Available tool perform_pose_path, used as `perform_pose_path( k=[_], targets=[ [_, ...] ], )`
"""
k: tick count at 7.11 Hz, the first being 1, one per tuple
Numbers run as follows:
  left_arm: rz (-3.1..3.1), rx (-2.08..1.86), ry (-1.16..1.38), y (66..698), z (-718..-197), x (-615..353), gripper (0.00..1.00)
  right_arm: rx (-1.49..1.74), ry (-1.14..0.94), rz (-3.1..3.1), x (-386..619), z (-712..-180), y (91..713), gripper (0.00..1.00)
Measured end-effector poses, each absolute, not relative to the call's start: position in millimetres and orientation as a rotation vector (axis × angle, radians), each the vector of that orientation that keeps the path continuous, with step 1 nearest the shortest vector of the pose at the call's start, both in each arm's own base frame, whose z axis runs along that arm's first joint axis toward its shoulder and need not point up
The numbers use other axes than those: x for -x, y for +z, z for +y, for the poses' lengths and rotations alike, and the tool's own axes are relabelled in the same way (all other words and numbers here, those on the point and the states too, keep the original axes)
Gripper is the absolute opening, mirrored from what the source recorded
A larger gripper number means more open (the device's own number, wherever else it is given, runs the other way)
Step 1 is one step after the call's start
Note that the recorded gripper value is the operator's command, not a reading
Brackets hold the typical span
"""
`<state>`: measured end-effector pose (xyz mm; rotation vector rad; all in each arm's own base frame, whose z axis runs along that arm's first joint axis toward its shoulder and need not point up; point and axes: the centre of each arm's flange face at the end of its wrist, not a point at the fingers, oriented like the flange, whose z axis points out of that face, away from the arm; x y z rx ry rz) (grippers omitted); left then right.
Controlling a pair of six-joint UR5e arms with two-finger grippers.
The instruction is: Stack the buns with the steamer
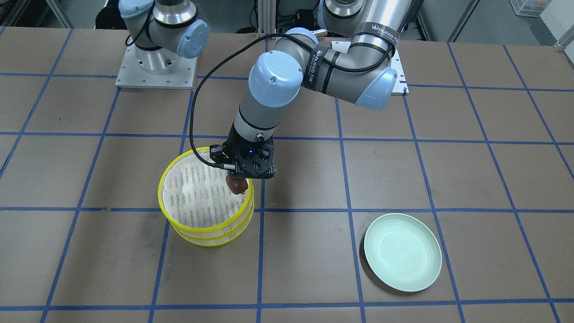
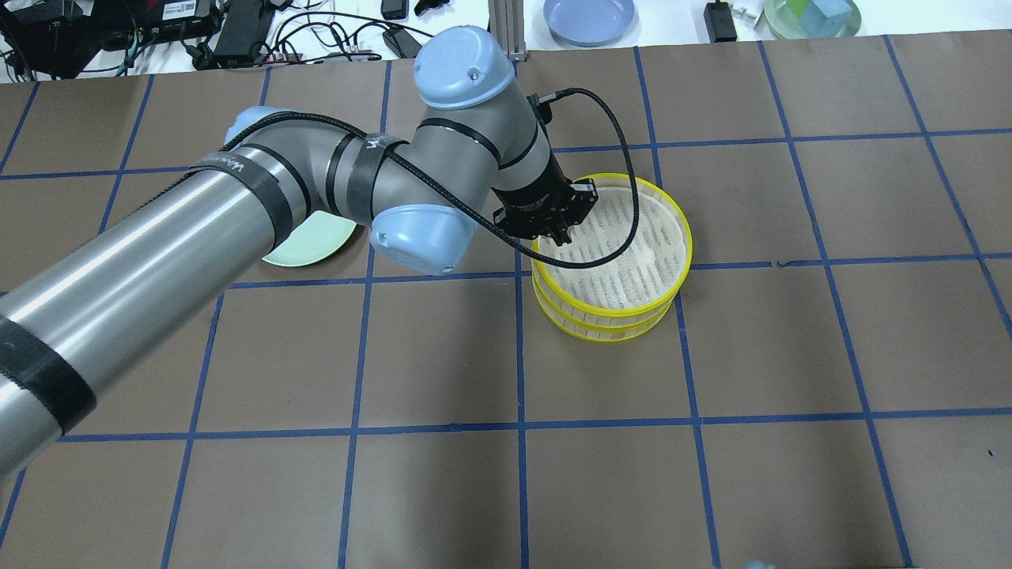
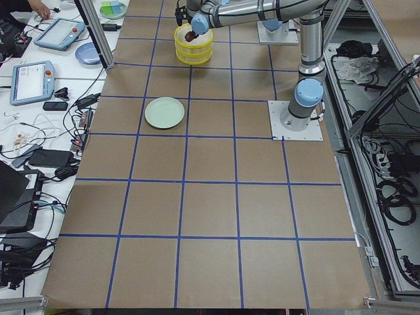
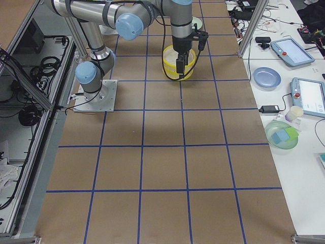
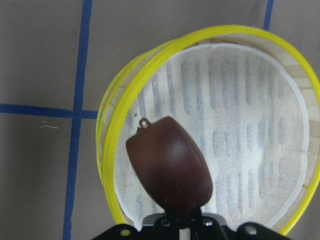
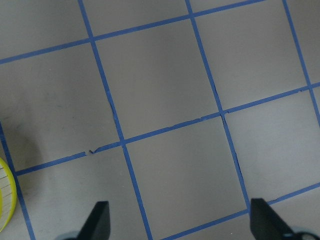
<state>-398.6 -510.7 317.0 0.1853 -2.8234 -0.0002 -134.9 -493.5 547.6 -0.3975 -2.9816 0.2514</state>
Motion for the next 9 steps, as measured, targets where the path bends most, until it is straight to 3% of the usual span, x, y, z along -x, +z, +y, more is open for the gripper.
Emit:
perform_pose_path(
  k=[1, 5, 9],
  targets=[
    [-2.824, -0.181, -0.013, 314.4, -505.4, 405.4, 1.0, 0.402, 0.26, -3.017, 131.5, -494.7, 545.1, 1.0],
    [-2.831, -0.188, -0.018, 318.6, -502.1, 403.7, 1.0, 0.385, 0.264, -3.078, 120.0, -498.4, 539.6, 1.0],
    [-3.03, -0.027, 0.082, 384.2, -534.9, 298.9, 1.0, 0.293, 0.26, -3.119, 10.9, -514.7, 536.6, 1.0]
  ],
)
